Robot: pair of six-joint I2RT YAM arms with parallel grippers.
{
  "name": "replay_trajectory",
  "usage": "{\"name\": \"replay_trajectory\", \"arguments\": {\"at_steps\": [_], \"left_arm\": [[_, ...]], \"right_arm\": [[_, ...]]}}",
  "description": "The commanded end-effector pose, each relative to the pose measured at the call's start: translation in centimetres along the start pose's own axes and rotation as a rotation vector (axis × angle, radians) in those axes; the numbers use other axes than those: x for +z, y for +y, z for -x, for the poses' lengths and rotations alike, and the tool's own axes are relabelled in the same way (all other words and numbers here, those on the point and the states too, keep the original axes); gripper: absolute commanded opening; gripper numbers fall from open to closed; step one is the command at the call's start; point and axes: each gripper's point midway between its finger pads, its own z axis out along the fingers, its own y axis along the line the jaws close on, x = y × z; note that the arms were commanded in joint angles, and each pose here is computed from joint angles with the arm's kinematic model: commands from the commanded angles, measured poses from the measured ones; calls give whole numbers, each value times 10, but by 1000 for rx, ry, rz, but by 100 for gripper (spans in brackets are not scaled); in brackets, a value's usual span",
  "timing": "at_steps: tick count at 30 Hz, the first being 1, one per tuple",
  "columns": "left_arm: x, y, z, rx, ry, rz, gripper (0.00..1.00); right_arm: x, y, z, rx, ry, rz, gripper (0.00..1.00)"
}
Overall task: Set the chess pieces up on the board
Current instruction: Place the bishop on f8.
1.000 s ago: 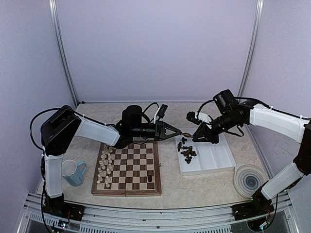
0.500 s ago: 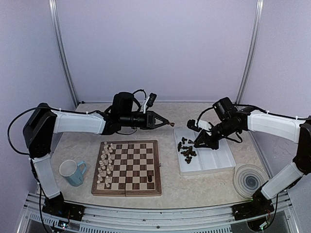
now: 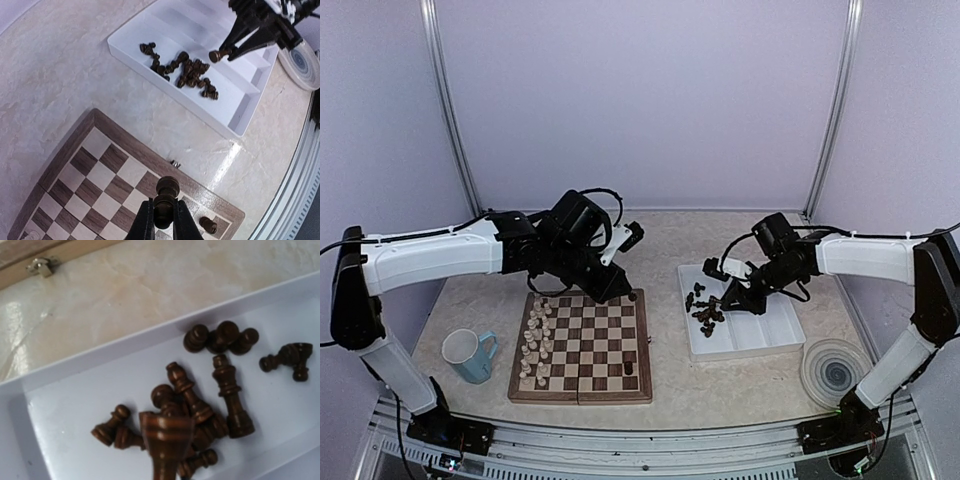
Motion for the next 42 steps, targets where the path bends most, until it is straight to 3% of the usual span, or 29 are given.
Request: {"name": "replay_trajectory", "arguments": {"at_steps": [1,12,42], "left_arm": [[2,1,-46,85,161,76,6],[34,-27,-73,201,273,60,7],[62,-42,-105,255,398,22,10]], "right_arm": [[5,-5,-7,5,11,-10,9],[7,-4,-12,10,25,-10,10],[10,-2,-17,13,39,-1,11]]}}
